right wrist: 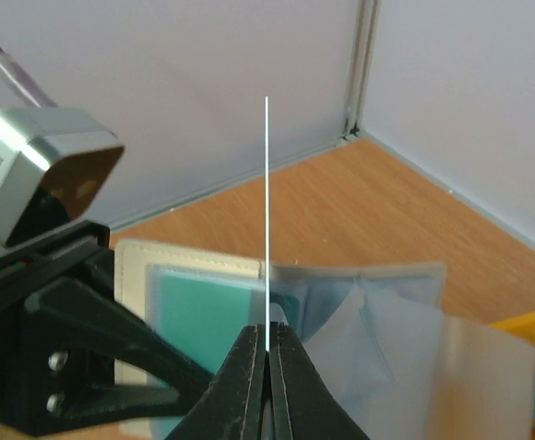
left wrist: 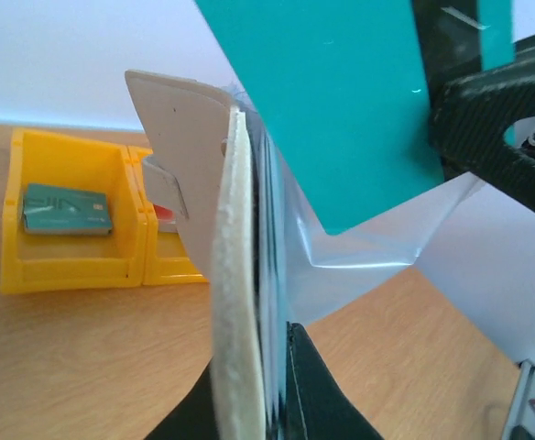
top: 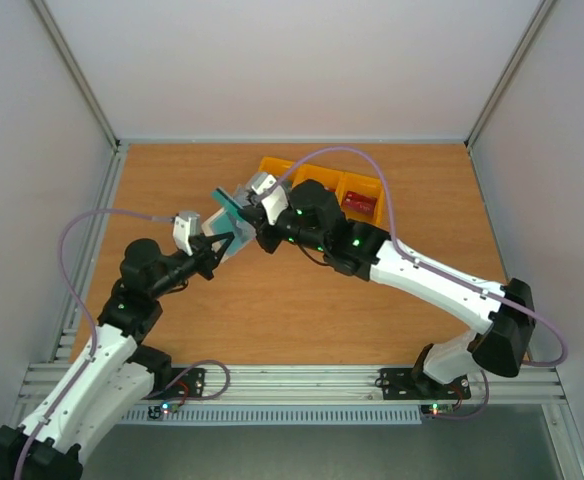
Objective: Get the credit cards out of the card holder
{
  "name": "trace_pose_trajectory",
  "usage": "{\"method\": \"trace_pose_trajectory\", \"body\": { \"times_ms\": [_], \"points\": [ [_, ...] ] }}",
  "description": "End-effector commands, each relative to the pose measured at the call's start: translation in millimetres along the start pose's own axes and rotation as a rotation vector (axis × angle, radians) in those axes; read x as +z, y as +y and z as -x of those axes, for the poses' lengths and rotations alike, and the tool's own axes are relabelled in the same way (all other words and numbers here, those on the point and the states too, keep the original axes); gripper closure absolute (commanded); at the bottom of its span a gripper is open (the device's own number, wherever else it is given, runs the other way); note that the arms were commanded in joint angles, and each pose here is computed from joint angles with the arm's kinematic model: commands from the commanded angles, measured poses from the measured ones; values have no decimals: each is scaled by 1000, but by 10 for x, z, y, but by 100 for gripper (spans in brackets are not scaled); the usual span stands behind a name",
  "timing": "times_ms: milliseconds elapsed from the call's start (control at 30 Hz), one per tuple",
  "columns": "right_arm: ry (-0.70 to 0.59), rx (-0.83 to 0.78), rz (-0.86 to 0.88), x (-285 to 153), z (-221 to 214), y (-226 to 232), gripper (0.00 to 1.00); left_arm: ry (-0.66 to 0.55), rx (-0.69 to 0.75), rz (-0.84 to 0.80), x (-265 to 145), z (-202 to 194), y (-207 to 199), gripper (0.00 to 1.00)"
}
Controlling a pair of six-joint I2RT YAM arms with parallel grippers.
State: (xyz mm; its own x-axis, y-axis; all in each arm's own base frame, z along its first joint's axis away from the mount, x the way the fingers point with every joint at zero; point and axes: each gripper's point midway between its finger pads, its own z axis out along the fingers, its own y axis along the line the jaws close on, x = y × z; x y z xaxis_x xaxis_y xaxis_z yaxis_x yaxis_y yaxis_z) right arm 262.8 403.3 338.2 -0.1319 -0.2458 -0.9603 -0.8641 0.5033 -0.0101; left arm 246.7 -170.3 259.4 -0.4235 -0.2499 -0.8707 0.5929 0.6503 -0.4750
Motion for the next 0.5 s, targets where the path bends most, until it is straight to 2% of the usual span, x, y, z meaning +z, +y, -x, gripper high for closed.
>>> {"method": "trace_pose_trajectory", "body": {
  "times_ms": [0, 67, 167, 300, 367, 467],
  "points": [
    [-109, 151, 21, -303, 177, -85, 97, 70, 132, 6, -28, -102, -11, 100],
    [-100, 251, 48, -376, 39, -133, 96, 96, 152, 47, -34, -113, 50, 100],
    [-61, 311, 99, -401, -260, -55, 94, 144, 227, 82, -59, -159, 107, 100],
    [-86, 405, 119, -143, -675, -52, 93, 237, 378, -21, -22, -330, 11, 100],
    [-87, 413, 109, 34, -841, -88, 92, 340, 376, -55, 35, -508, 45, 100],
    [-123, 450, 94, 235, -1000, -171, 91, 503, 294, -108, 72, -733, 43, 100]
  ]
}}
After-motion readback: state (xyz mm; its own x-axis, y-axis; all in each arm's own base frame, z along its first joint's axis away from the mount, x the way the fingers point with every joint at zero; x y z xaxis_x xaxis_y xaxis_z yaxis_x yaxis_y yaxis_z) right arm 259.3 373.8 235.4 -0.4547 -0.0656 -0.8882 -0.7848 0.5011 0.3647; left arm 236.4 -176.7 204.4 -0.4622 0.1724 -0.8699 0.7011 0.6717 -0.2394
